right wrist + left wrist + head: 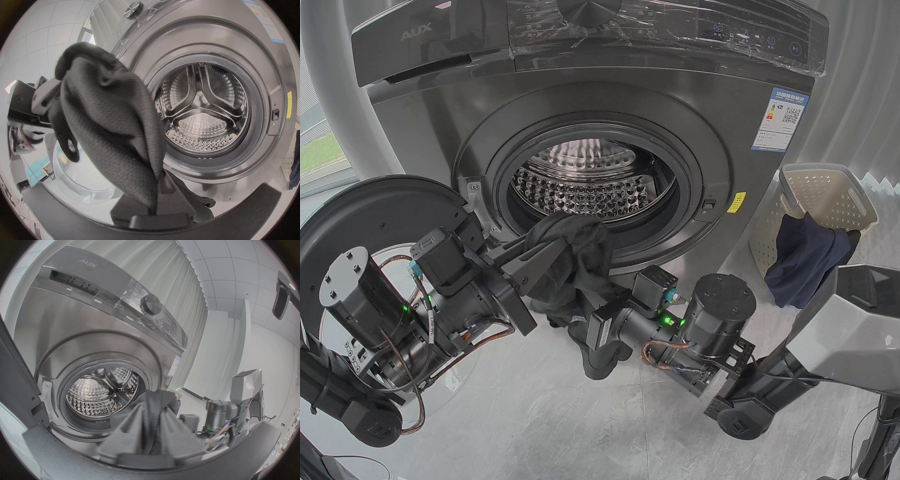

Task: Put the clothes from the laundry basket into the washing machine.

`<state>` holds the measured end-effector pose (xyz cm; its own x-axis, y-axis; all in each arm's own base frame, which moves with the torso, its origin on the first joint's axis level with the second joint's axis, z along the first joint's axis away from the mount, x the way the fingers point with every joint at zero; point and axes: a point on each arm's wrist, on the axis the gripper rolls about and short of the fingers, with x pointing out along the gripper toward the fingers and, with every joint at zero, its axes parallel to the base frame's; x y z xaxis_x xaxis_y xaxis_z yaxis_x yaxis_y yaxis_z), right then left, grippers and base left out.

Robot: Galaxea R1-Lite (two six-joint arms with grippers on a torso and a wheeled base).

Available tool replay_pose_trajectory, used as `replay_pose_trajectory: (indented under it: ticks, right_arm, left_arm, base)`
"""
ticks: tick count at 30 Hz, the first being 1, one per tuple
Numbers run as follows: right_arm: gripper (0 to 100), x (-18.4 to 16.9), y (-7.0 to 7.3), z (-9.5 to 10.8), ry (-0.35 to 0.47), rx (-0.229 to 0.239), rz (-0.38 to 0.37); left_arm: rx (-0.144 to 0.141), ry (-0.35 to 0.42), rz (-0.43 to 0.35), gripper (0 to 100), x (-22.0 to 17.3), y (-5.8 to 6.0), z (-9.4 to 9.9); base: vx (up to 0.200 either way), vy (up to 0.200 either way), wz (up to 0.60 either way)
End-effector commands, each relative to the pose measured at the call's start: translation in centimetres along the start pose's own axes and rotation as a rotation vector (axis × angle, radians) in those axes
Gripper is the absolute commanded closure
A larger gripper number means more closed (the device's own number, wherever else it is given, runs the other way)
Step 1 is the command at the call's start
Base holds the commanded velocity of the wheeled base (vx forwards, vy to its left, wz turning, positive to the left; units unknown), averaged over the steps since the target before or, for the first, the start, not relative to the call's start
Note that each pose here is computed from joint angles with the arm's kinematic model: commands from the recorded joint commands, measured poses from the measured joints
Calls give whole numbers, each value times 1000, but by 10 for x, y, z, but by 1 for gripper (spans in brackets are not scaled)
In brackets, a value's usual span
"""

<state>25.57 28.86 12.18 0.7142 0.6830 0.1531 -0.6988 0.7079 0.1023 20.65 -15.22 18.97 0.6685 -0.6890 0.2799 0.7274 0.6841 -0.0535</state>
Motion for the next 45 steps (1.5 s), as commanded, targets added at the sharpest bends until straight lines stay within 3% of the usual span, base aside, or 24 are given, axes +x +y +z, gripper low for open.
replay_pose_trajectory:
  ticks: [1, 6, 10, 18, 29, 30, 33, 45]
  right_arm:
    - [100, -28, 16, 18, 9, 15, 45]
    - [100, -41, 12, 40, -32, 23, 33]
    - [100, -48, -5, 66, -101, 39, -34]
    - [100, -49, -30, 78, -139, 26, -111]
    - [100, -47, -24, 90, -184, 33, -115]
    - [100, -50, -23, 96, -197, 34, -109]
    - [100, -53, -23, 100, -200, 35, -107]
    - [100, -54, -19, 104, -214, 38, -97]
  left_arm:
    - [-4, 32, 41, 0, 7, 11, -12]
    - [-5, 54, 63, 0, 9, 17, -21]
    - [-5, 79, 90, 0, 10, 25, -32]
    - [-8, 129, 118, 0, 4, 36, -43]
    - [-46, 322, 108, 0, -11, 35, -88]
    - [-55, 365, 117, 0, -10, 38, -101]
    - [-65, 415, 127, 0, -9, 42, -118]
    - [-69, 438, 134, 0, 7, 51, -143]
  base:
    - [0, 0, 0]
    - [0, 0, 0]
    - [0, 0, 0]
    - [0, 0, 0]
    - [0, 0, 0]
    - [0, 0, 0]
    - [0, 0, 0]
    - [0, 0, 0]
